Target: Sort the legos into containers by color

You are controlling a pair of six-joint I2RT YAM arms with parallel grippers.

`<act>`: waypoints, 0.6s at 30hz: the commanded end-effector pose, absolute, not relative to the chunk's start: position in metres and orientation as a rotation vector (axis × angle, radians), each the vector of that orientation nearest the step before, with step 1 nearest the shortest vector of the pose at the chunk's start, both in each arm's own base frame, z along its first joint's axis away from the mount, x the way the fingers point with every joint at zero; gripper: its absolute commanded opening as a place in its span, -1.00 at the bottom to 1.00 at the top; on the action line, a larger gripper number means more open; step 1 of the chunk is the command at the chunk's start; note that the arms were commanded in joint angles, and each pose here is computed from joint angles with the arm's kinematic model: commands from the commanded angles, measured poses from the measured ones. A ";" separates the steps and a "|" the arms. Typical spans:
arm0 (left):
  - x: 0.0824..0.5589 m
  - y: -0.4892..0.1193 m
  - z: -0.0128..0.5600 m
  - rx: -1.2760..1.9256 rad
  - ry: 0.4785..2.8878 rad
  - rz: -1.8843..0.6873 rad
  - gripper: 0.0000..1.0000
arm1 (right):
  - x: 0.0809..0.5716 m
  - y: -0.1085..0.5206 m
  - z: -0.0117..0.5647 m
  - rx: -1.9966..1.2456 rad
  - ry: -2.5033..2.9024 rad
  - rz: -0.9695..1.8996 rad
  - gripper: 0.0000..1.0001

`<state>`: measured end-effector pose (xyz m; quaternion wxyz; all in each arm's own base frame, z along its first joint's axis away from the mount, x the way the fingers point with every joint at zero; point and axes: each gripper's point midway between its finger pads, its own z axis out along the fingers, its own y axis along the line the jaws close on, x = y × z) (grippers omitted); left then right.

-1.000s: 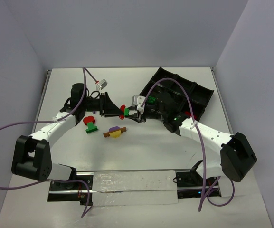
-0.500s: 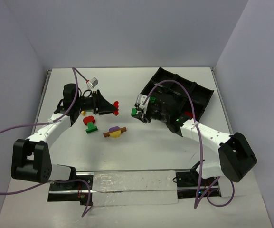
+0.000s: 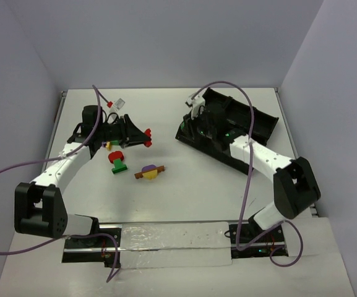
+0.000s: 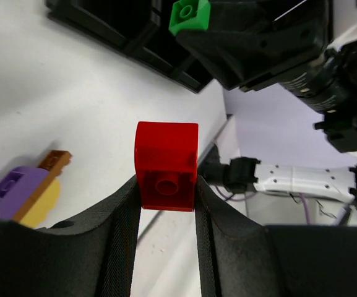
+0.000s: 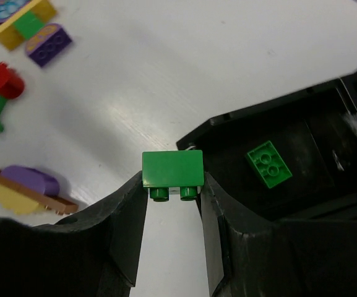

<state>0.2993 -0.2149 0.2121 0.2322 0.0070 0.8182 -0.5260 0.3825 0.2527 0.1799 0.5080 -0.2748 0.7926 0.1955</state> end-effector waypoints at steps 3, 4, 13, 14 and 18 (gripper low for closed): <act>0.320 -0.200 0.210 0.007 2.269 -1.231 -1.00 | 0.413 0.217 0.169 -0.250 2.139 0.312 -1.00; 0.321 -0.199 0.207 0.004 2.274 -1.217 -1.00 | 0.416 0.212 0.169 -0.205 2.158 0.290 -1.00; 0.329 -0.192 0.193 0.004 2.323 -1.093 -1.00 | 0.435 0.183 0.152 0.075 2.259 0.176 -1.00; 0.329 -0.192 0.194 0.002 2.328 -1.088 -1.00 | 0.441 0.181 0.151 0.098 2.263 0.159 -1.00; 0.329 -0.189 0.191 -0.009 2.352 -1.023 -1.00 | 0.457 0.183 0.151 0.132 2.282 0.136 -0.98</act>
